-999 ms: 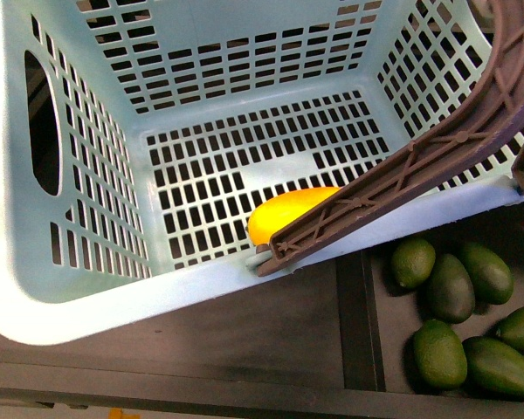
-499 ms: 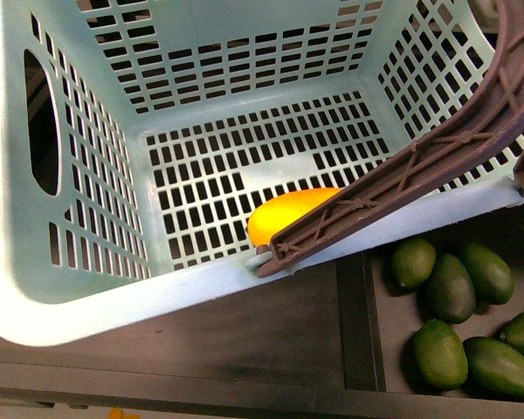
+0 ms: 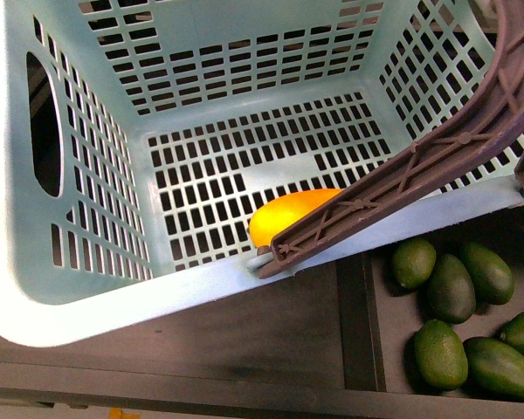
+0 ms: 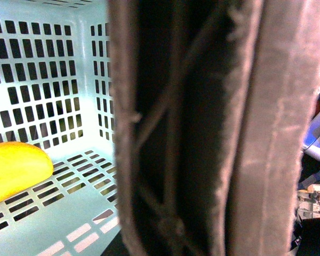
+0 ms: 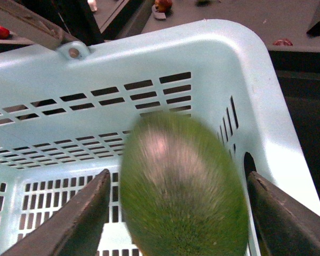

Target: Pick mango and avocado into basket

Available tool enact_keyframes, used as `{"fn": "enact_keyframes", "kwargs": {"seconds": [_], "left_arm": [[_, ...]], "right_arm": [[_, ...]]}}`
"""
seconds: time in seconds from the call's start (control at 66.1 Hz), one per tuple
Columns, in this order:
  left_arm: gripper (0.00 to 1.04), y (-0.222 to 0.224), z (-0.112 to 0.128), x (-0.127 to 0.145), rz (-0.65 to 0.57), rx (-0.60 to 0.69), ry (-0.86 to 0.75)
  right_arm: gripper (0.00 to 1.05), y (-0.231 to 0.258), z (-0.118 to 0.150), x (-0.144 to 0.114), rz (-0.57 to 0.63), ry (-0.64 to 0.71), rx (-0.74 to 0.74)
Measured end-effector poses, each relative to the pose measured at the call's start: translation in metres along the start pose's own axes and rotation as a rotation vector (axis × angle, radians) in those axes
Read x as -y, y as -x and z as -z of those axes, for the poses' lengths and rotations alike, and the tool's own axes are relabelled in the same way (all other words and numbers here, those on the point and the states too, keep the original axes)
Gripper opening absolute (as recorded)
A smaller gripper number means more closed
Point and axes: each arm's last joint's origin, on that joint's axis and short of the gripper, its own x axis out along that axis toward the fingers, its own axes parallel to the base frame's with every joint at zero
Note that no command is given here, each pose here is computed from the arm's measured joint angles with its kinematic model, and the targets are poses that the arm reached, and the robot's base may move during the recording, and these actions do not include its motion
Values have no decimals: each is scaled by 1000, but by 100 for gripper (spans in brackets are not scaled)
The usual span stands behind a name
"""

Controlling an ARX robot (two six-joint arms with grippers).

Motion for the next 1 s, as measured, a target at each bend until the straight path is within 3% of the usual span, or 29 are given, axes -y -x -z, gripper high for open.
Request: {"fn": "enact_keyframes", "kwargs": {"seconds": [0.136, 0.257, 0.318, 0.409, 0.62, 0.817, 0.999], "left_arm": [[14, 0, 0, 0, -1, 1, 0], [14, -1, 0, 0, -1, -1, 6], [14, -1, 0, -1, -4, 2, 4], [14, -1, 0, -1, -3, 2, 4], [14, -1, 0, 0, -1, -2, 4], [14, -1, 0, 0, -2, -1, 4], [14, -1, 0, 0, -2, 0, 4]], "right_arm": [[97, 3, -6, -3, 18, -30, 31], [95, 17, -18, 0, 115, -65, 104], [86, 30, -19, 5, 242, -21, 239], [70, 52, -10, 13, 297, 28, 342], [35, 86, 32, 24, 315, 62, 311], [4, 112, 53, 28, 313, 73, 312], [2, 130, 68, 29, 316, 77, 311]]}}
